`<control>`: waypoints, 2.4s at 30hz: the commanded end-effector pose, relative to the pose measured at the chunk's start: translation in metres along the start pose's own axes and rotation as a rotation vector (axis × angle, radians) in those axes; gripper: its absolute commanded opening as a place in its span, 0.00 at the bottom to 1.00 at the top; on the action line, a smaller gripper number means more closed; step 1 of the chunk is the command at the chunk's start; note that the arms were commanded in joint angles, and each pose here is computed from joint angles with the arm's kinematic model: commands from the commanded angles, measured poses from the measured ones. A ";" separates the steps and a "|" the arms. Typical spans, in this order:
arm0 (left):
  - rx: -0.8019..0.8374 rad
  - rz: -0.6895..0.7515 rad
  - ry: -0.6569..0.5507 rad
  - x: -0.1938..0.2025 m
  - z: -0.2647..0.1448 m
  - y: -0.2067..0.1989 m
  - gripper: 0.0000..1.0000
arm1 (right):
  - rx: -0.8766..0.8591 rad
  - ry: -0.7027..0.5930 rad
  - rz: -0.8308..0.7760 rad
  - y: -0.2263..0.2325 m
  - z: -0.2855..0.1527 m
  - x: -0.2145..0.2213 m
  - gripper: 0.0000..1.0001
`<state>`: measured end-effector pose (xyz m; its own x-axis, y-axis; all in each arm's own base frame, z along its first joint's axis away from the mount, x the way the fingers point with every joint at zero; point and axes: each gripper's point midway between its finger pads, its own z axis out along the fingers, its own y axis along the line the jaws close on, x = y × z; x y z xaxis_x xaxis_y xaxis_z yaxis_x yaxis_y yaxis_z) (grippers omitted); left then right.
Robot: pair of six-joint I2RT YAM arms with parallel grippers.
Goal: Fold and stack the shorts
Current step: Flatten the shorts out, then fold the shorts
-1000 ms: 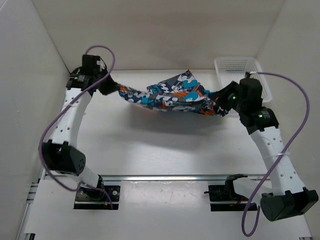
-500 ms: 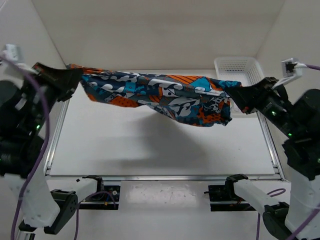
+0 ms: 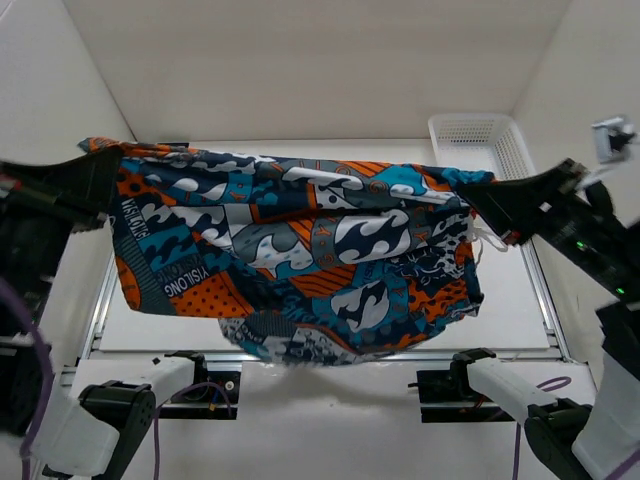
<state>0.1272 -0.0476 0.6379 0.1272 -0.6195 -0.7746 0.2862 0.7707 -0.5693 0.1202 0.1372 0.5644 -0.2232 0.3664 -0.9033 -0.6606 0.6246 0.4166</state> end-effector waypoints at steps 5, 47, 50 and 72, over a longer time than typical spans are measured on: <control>-0.497 0.135 0.133 0.070 0.139 0.147 0.10 | 0.527 0.314 0.107 -0.184 0.080 0.103 0.00; -0.613 0.001 0.935 0.357 0.043 0.251 0.10 | 0.759 0.814 0.273 -0.362 0.131 0.314 0.00; -0.646 -0.065 1.028 0.393 0.007 0.249 0.14 | 0.846 0.837 0.306 -0.372 0.095 0.339 0.00; -0.816 -0.021 1.202 0.477 0.008 0.286 0.90 | 0.917 0.845 0.363 -0.399 0.091 0.376 0.85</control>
<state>0.2634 -0.1234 0.1290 -0.8380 -0.4588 -0.2953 -0.3788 0.8787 -0.2904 0.3491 0.0846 0.0790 -0.8878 0.2722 -0.3711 0.1847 0.9493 0.2545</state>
